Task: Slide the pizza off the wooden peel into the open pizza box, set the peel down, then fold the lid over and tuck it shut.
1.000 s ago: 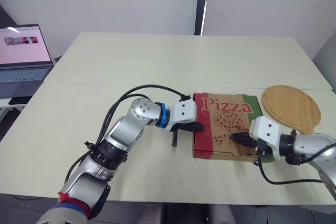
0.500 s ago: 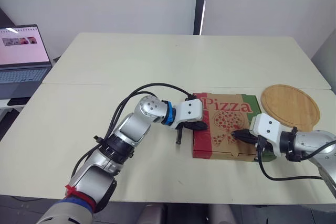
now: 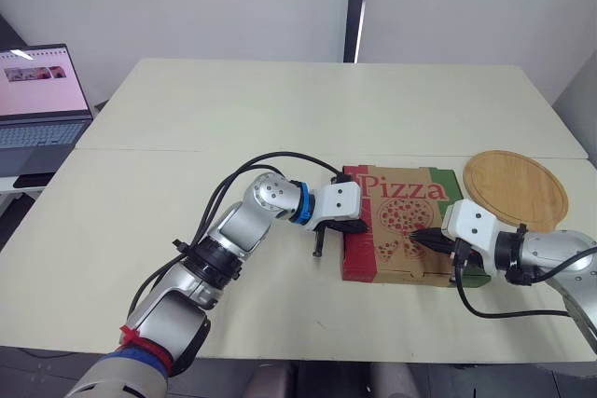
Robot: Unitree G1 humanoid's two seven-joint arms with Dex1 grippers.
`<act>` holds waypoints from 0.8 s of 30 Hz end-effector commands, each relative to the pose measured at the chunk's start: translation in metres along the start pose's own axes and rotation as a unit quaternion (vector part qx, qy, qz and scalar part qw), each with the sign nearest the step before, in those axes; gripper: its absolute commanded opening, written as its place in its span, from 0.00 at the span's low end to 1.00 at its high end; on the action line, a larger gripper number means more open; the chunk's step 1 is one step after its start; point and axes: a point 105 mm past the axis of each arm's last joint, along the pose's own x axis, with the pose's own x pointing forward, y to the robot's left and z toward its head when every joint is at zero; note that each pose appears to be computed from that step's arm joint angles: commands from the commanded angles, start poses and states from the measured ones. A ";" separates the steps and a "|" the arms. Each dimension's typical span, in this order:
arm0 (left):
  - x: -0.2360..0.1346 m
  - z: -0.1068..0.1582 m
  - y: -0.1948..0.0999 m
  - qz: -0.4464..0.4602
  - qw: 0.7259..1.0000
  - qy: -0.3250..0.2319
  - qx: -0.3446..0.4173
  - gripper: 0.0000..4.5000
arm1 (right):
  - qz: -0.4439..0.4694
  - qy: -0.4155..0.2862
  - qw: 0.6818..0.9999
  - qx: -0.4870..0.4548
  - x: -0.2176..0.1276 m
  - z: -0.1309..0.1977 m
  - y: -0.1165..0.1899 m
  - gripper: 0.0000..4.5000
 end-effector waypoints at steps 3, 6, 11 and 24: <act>-0.011 0.011 0.008 0.033 0.999 -0.028 -0.007 0.00 | -0.024 -0.021 0.999 -0.013 -0.005 0.011 -0.007 0.01; -0.024 0.023 0.011 0.051 0.997 -0.054 -0.013 0.00 | -0.031 -0.026 0.999 -0.010 -0.007 0.012 -0.009 0.01; -0.044 0.034 0.013 0.077 0.993 -0.082 -0.028 0.00 | -0.031 -0.027 0.999 -0.009 -0.006 0.012 -0.009 0.01; -0.131 -0.023 0.005 0.229 0.963 -0.035 -0.141 0.00 | -0.107 -0.052 0.993 0.004 -0.037 0.017 -0.041 0.01</act>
